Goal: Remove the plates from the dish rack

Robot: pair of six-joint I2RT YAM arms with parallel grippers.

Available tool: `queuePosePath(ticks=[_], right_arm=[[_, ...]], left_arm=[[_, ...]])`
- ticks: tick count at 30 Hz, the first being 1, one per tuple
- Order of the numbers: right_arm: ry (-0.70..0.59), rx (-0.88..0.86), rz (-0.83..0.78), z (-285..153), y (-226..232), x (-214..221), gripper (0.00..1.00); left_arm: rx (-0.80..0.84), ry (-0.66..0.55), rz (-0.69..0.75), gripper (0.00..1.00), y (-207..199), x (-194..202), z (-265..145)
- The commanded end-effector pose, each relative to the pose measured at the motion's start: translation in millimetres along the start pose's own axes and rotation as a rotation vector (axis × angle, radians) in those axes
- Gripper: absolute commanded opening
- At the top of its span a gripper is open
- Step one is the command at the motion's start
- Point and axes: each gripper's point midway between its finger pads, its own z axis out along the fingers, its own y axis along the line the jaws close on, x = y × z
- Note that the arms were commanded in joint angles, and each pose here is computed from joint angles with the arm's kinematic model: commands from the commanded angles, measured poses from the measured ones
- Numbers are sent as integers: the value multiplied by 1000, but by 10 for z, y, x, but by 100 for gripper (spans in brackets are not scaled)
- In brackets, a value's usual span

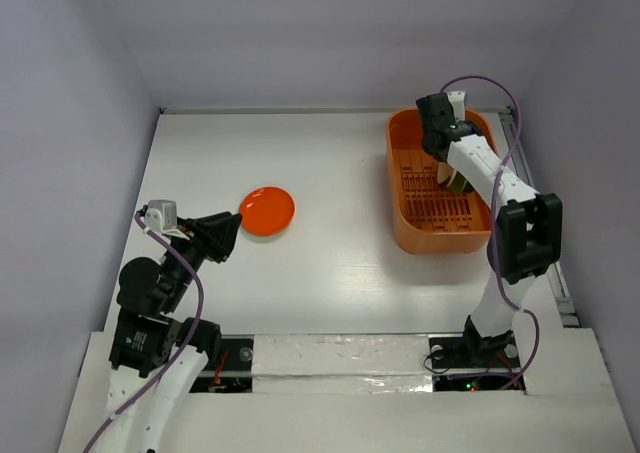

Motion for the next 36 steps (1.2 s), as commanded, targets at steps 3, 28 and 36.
queuePosePath(ticks=[3,28,36], right_arm=[[-126,13,32,-474,-207,-385,8],[-423,-894,323,-2805,1214,-754,0],[-266,-1218,336,-3282,2698,-398,0]], left_arm=[[11,-27,4,29,-35,-73,13],[4,-17,2,32,-19,-56,35],[-4,-11,0,32,-3,-46,47]])
